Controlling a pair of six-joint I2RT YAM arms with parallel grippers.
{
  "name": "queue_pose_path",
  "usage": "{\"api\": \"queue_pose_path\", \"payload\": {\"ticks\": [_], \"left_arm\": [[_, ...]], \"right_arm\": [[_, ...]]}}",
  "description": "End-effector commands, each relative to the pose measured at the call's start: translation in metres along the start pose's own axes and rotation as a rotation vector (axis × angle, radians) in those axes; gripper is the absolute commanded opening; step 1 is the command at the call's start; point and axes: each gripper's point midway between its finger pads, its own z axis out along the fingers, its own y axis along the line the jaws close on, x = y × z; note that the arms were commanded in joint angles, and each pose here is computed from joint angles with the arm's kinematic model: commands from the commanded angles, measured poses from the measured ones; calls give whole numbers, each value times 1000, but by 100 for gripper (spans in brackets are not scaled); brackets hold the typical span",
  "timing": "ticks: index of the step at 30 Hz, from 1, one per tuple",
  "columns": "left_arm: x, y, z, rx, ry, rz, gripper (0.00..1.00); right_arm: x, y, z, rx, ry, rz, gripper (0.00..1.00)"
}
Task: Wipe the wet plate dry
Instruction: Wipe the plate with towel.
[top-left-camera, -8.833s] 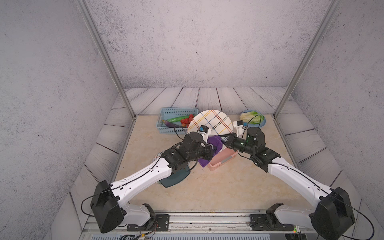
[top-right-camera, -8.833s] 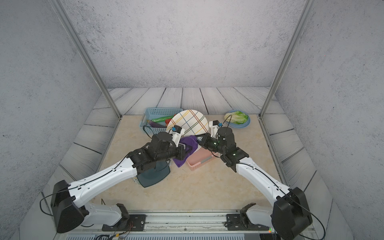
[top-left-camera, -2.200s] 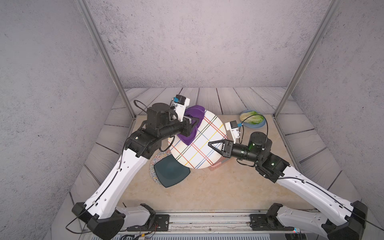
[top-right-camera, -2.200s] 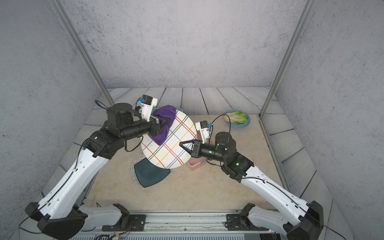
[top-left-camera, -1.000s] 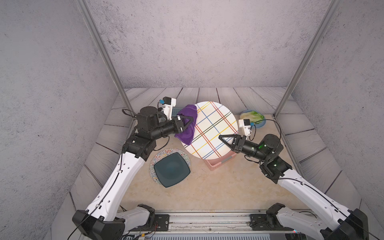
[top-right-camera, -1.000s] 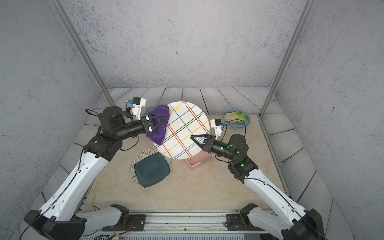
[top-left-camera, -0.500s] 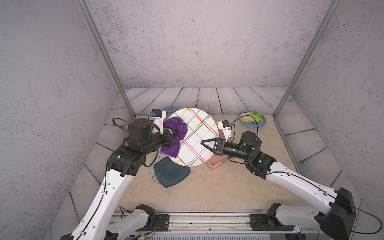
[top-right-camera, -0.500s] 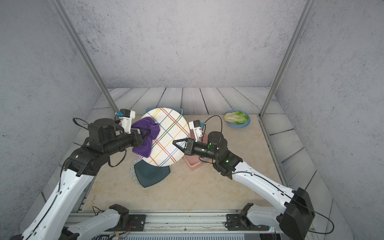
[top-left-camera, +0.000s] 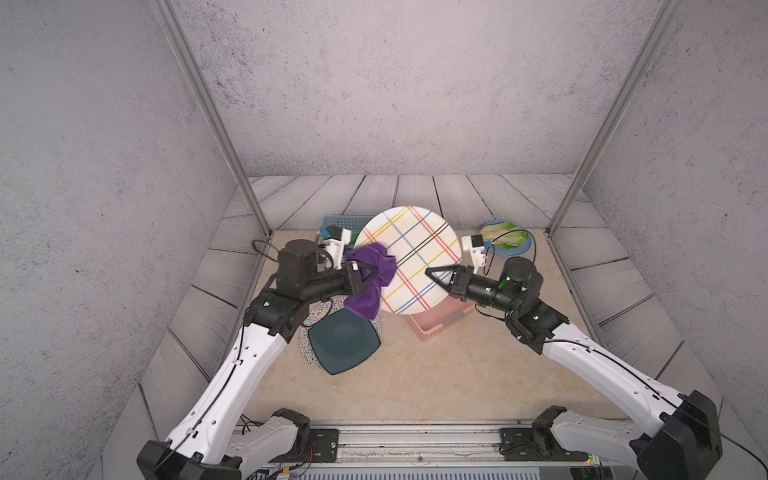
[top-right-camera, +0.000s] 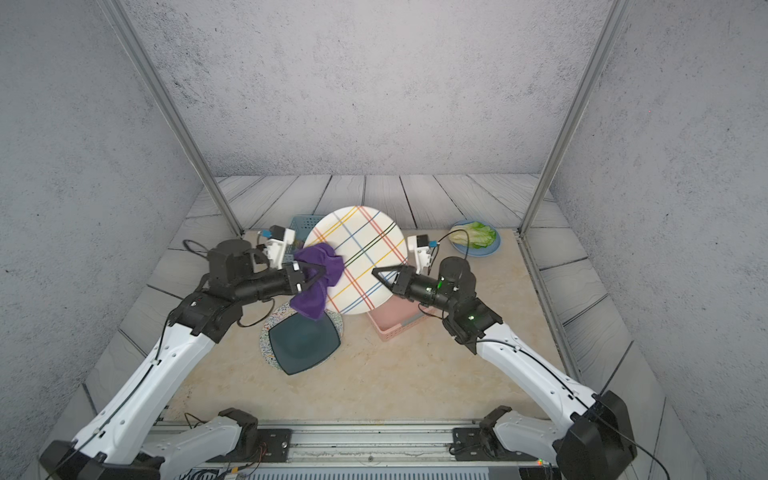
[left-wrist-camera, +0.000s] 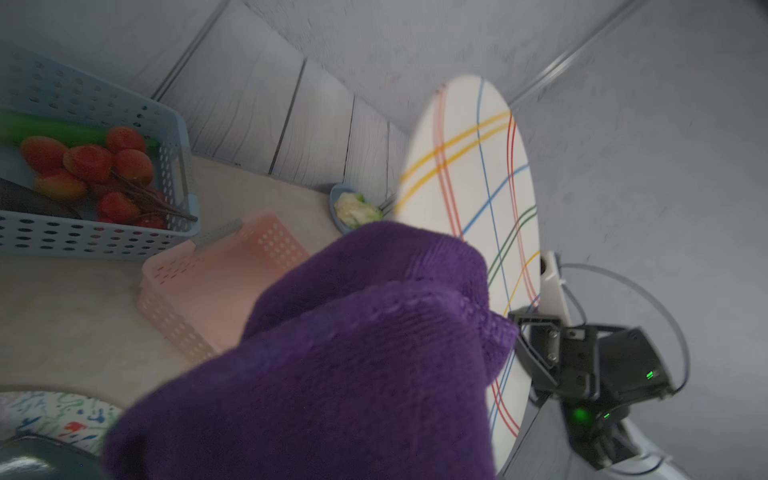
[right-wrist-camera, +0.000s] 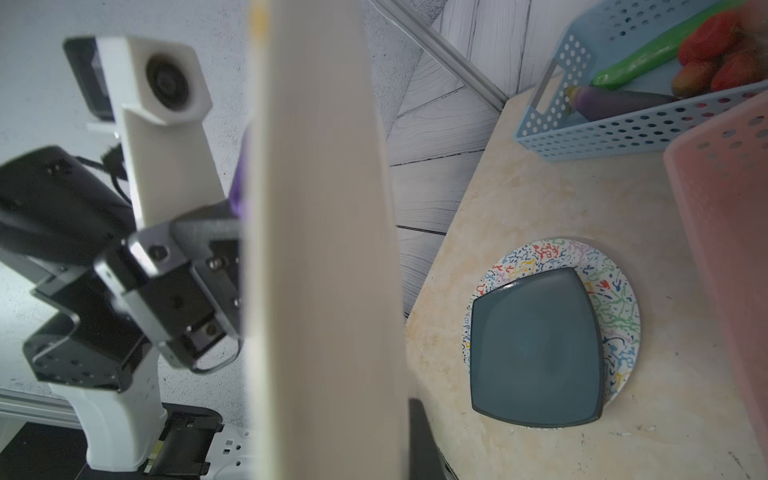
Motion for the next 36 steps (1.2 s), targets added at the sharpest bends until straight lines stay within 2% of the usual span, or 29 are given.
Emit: {"api": "queue_pose_path", "payload": {"ticks": [1,4,7,11,13,15,17,18,19,21,24,27,29,33,36], "left_arm": [[-9,-70,-1,129,2,146,0],[-18,-72,11,102,20,185,0],[-6,-45,23,66,57,173,0],[24,-1,28,59,112,86,0],[33,11,20,50,131,72,0],[40,26,2,-3,119,93,0],[45,41,-22,-119,106,163,0],[49,43,-33,-182,110,240,0],[52,60,-50,-324,123,303,0],[50,62,-76,-506,130,477,0],[40,59,-95,-653,136,651,0],[31,81,-97,-790,200,703,0],[26,95,-91,-834,232,711,0],[2,129,-100,-1009,190,710,0],[-14,138,-110,-1112,169,710,0]], "right_arm": [[-7,2,-11,1,-41,-3,0],[37,-6,-14,3,68,37,0],[53,-7,-16,-17,53,37,0],[42,-4,-1,-22,45,20,0],[27,-8,6,5,26,11,0],[1,-21,2,56,-47,13,0],[-25,-28,-13,76,-132,10,0],[-32,-30,-20,80,-153,8,0],[-33,-34,-24,94,-155,8,0],[-26,-48,-29,154,-127,3,0],[-6,-76,-35,307,-46,-26,0],[20,-84,-29,412,38,-89,0],[37,-82,-20,449,106,-132,0],[51,-70,-9,444,163,-185,0],[56,-60,-5,406,184,-195,0]]}}
